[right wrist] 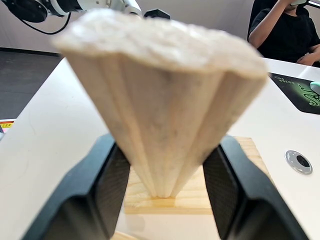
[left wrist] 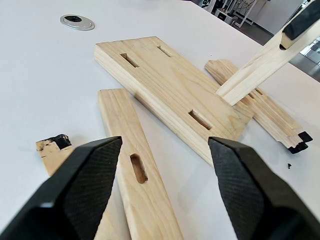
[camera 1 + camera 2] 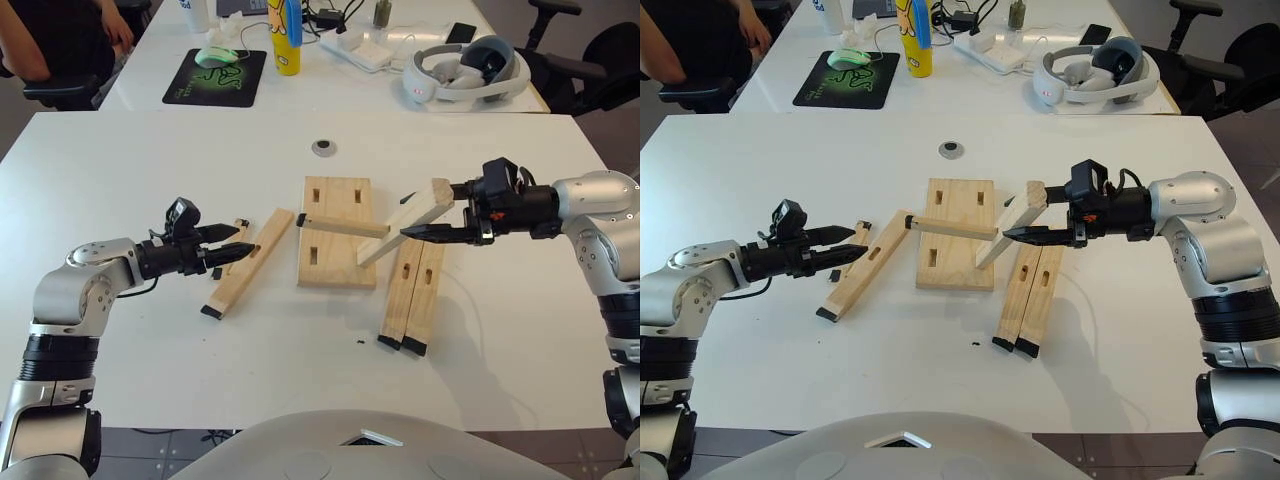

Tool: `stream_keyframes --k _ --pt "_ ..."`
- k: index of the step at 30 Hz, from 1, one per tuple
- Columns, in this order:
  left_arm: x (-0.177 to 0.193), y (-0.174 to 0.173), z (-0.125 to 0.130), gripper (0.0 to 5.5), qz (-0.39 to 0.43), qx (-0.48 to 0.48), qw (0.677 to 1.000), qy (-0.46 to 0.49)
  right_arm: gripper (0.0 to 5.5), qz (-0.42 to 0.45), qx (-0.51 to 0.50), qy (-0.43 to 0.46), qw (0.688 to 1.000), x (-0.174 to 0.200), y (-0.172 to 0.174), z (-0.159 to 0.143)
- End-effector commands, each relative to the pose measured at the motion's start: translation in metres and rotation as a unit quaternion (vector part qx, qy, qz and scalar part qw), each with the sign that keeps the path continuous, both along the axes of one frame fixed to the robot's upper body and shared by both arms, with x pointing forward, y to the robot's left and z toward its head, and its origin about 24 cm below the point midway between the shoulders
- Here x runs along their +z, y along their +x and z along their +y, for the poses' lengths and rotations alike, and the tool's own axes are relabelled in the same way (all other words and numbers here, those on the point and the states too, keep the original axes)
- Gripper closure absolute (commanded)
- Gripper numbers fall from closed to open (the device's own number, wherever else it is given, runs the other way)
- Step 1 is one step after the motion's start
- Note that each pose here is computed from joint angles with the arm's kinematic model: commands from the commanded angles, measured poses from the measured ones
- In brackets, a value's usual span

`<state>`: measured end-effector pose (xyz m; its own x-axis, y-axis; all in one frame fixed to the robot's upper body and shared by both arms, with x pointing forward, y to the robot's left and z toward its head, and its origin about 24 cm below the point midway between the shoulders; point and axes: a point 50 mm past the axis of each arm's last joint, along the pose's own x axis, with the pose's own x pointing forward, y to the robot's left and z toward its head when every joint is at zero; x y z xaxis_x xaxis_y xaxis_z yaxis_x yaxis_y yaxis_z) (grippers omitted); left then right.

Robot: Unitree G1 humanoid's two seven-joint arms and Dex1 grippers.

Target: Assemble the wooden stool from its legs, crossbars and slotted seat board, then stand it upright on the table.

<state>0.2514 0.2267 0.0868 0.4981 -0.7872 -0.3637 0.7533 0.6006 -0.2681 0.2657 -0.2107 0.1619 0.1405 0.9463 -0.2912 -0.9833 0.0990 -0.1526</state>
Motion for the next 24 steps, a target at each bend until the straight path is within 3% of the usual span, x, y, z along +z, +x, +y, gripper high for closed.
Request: stream_keyframes --k 1,10,22,24 --pt "-0.01 -0.007 -0.03 2.45 -0.037 -0.02 0.999 -0.015 3.45 0.075 -0.047 -0.081 0.993 -0.043 -0.008 -0.014" --pt "-0.036 -0.025 -0.092 3.61 -0.078 -0.05 0.995 -0.047 3.45 0.066 -0.035 -0.083 0.994 -0.037 -0.001 -0.008" --pt "-0.061 -0.024 -0.134 5.48 -0.135 0.001 0.991 0.026 3.45 0.066 -0.005 -0.09 0.994 -0.032 0.009 -0.001" --pt "-0.065 -0.026 -0.139 5.5 -0.129 0.001 0.991 0.027 3.45 0.067 -0.002 -0.093 0.993 -0.032 0.01 -0.001"
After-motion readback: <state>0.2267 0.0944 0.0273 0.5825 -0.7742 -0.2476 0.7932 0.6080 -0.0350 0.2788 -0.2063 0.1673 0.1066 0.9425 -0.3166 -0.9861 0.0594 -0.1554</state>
